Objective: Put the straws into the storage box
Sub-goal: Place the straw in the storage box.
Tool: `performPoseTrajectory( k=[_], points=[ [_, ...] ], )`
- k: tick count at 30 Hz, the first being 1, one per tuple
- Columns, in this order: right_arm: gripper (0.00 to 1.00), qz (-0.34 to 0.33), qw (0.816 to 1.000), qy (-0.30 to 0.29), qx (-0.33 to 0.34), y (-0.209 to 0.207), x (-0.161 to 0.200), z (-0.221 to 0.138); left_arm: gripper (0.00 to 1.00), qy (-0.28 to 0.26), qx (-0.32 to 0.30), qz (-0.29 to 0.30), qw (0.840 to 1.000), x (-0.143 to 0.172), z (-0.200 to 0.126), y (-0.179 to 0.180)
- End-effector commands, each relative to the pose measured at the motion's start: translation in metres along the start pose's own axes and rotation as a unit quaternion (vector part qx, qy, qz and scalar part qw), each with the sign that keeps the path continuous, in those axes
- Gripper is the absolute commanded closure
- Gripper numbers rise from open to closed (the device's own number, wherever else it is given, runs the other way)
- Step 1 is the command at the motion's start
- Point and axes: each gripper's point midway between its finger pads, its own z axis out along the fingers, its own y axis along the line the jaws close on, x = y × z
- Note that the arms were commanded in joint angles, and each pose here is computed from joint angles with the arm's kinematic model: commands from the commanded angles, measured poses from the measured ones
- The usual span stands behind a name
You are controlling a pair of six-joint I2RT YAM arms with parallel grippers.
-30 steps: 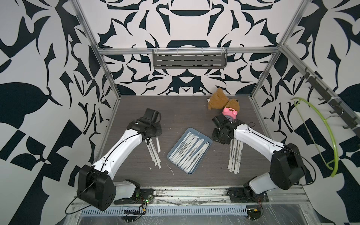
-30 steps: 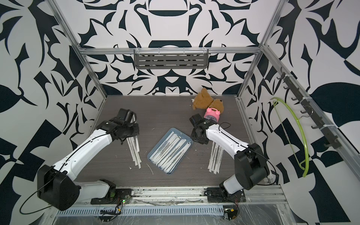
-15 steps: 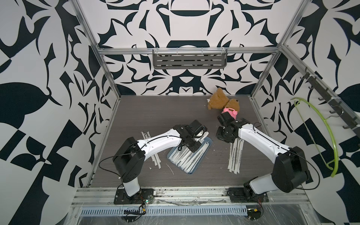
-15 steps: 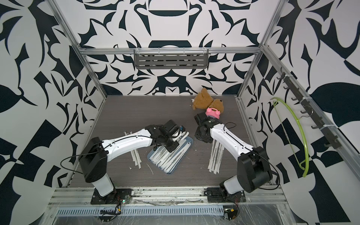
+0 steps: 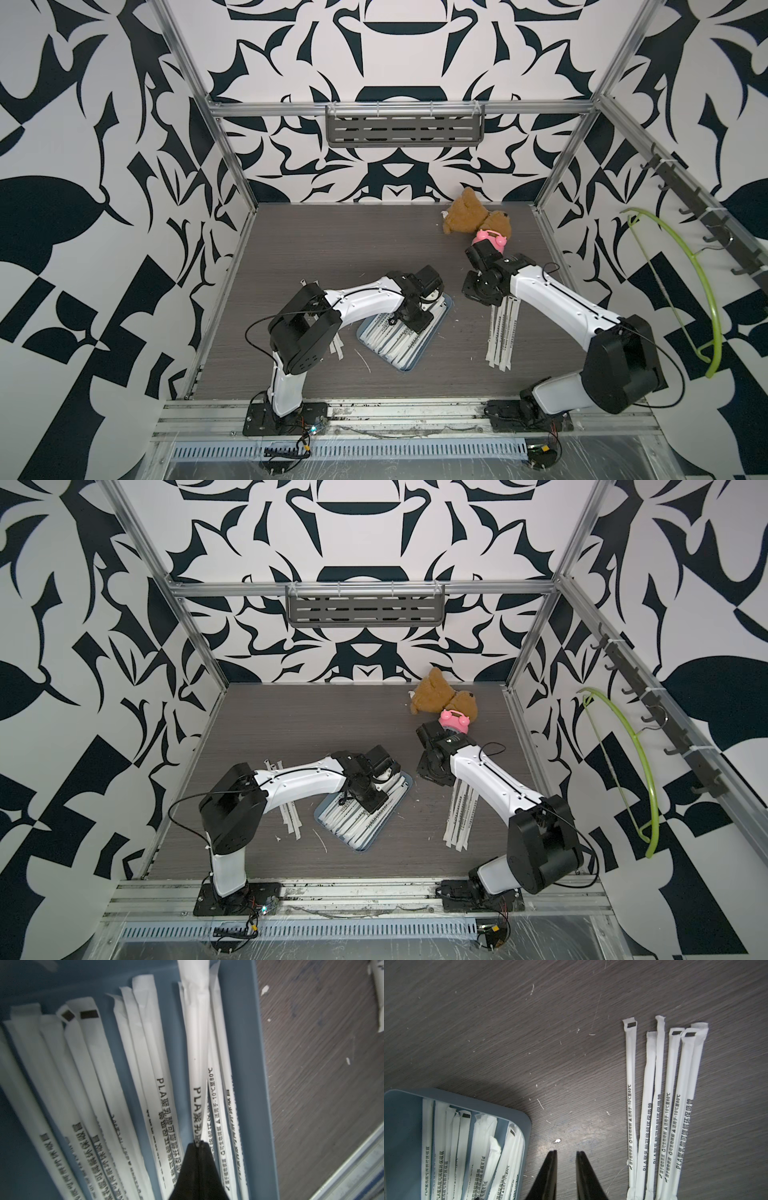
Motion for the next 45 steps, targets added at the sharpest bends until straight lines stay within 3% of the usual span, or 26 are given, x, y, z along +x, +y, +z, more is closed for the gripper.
performPoseTrajectory(
  k=[1, 23, 30, 33, 37, 41, 45],
  points=[
    [0.78, 0.003, 1.0, 0.001, 0.004, -0.002, 0.0, 0.001, 0.96, 0.024, -0.002, -0.031, 0.999, 0.011, 0.009, 0.009],
    [0.78, 0.007, 1.0, 0.001, 0.004, -0.005, 0.002, 0.001, 0.78, 0.02, 0.008, -0.036, 0.999, 0.009, 0.002, 0.005],
    [0.79, -0.013, 0.999, 0.017, 0.031, -0.026, 0.014, -0.003, 0.77, -0.041, -0.005, -0.031, 0.999, -0.017, -0.053, 0.004],
    [0.8, -0.019, 0.998, 0.036, 0.052, -0.049, 0.027, -0.002, 0.72, -0.085, -0.034, -0.051, 0.995, -0.02, -0.085, 0.024],
    [0.77, -0.024, 0.993, 0.077, 0.082, -0.072, 0.043, 0.007, 0.59, -0.141, -0.102, -0.117, 0.978, -0.005, -0.121, 0.075],
    [0.73, -0.046, 0.992, 0.07, 0.094, -0.076, 0.037, 0.019, 0.5, -0.2, -0.19, -0.225, 0.934, 0.028, -0.157, 0.143],
    [0.73, -0.07, 0.988, 0.082, 0.114, -0.078, 0.031, 0.034, 0.43, -0.236, -0.221, -0.286, 0.902, 0.061, -0.18, 0.177]
  ],
)
